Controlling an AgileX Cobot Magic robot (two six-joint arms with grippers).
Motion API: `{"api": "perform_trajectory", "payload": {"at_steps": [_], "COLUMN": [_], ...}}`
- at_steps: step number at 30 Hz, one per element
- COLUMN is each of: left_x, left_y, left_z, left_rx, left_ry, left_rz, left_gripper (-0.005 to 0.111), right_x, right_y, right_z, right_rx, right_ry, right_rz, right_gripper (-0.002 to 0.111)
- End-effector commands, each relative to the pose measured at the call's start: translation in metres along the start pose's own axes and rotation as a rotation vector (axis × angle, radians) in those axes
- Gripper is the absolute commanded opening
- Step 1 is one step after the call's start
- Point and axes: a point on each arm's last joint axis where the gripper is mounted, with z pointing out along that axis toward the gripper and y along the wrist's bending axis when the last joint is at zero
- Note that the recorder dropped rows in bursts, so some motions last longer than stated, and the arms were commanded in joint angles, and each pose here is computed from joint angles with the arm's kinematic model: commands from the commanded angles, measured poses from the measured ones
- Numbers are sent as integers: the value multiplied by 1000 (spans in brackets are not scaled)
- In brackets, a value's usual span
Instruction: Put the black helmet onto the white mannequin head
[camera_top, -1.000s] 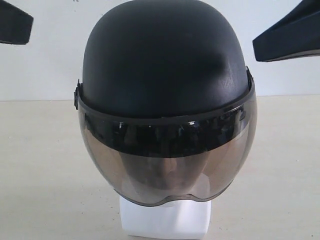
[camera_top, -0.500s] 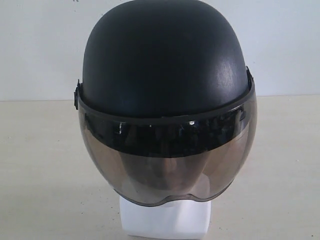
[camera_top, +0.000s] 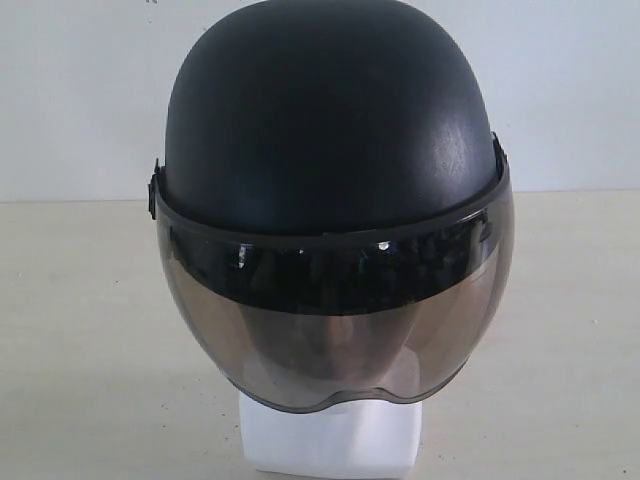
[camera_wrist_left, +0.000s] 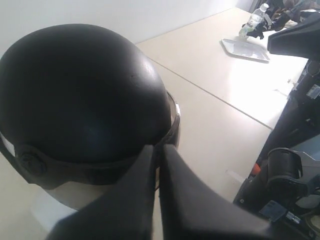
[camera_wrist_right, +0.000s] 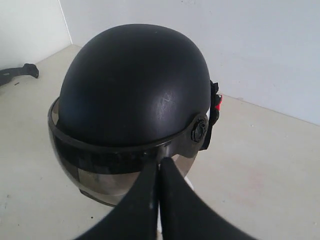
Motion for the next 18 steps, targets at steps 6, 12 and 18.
{"api": "perform_trajectory", "payload": {"at_steps": [6,12,18], "left_x": [2,11,40], "left_y": [-9,-16,9], "left_z": [-8,-42,-85], "left_rx": [11,-241,-797], "left_ry": [-26,-73,-142], "left_rz": [9,172,-360], "left_gripper": [4,4,4], "right_x": [-1,-1,-1], "right_y": [1,1,1], "right_z": [-2,-2,-2], "right_rx": [3,3,3], "right_ry": [-13,-13,-13], "right_rz": [4,4,4], "right_gripper": [0,0,0]}}
